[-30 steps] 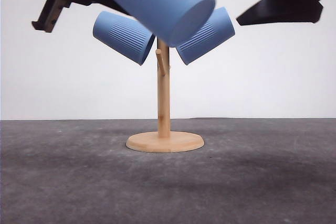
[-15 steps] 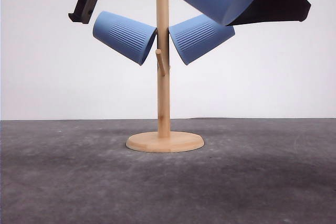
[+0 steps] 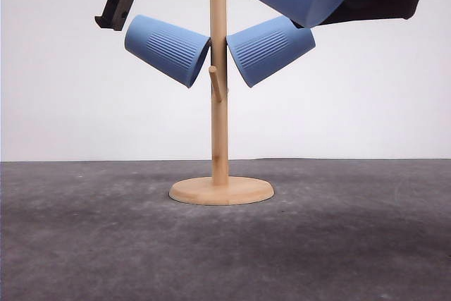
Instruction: Place three cups
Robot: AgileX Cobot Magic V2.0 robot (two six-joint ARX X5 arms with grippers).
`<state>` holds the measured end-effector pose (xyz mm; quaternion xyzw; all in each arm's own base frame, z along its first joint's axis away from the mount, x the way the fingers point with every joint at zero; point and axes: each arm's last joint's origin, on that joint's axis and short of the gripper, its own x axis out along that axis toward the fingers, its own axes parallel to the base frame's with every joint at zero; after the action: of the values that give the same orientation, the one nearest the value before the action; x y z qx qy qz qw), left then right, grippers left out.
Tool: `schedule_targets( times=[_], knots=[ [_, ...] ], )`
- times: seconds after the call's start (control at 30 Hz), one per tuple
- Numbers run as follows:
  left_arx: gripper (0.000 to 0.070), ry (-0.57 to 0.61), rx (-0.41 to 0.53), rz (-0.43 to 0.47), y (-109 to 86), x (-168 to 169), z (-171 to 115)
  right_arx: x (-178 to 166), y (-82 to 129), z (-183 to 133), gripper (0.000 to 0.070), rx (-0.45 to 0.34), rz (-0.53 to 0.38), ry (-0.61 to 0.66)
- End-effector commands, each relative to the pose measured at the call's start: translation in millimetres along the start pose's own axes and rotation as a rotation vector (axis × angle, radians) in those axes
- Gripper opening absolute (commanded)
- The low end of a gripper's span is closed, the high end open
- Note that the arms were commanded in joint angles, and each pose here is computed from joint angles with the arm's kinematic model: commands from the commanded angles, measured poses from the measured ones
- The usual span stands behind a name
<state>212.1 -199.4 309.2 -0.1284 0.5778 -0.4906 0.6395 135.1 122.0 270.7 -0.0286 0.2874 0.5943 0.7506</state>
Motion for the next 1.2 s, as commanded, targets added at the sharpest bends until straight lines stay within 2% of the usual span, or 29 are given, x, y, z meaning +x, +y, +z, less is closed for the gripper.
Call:
schedule_targets(
  times=[0.0, 0.27, 0.37, 0.53, 0.6, 0.8, 0.97, 1.03, 1.17],
  knots=[
    [0.0002, 0.000, 0.019, -0.021, -4.1, 2.0, 4.1, 1.4, 0.2, 2.8, 0.0378, 0.008, 0.004, -0.007],
    [0.0013, 0.000, 0.017, -0.021, -3.7, 1.7, 4.0, 1.2, 0.2, 2.8, 0.0375, 0.008, 0.004, -0.007],
    [0.0098, 0.000, 0.017, -0.021, -3.7, 1.7, 4.0, 1.1, 0.0, 2.2, 0.0375, 0.012, 0.002, -0.002],
    [0.0313, -0.006, 0.011, -0.018, -1.8, -0.2, 4.8, 1.1, 0.2, 0.0, 0.0375, 0.026, 0.003, 0.017],
    [0.0358, -0.011, 0.005, -0.015, -0.1, -1.7, 5.4, 1.1, 0.3, -0.8, 0.0375, 0.032, 0.003, 0.024],
    [0.0370, -0.041, -0.026, 0.000, 9.1, -11.3, 8.4, 1.0, 0.5, -2.3, 0.0375, 0.043, 0.005, 0.037],
    [0.0475, -0.079, -0.054, 0.029, 21.5, -30.0, 10.4, 0.9, 0.8, -4.2, 0.0375, 0.057, 0.006, 0.054],
    [0.0480, -0.105, -0.061, 0.043, 25.8, -41.7, 10.7, 0.8, 0.9, -5.0, 0.0375, 0.067, 0.007, 0.060],
    [0.0479, -0.178, -0.071, 0.067, 30.7, -67.4, 10.1, 0.8, 0.9, -5.5, 0.0375, 0.152, 0.004, 0.065]
  ],
)
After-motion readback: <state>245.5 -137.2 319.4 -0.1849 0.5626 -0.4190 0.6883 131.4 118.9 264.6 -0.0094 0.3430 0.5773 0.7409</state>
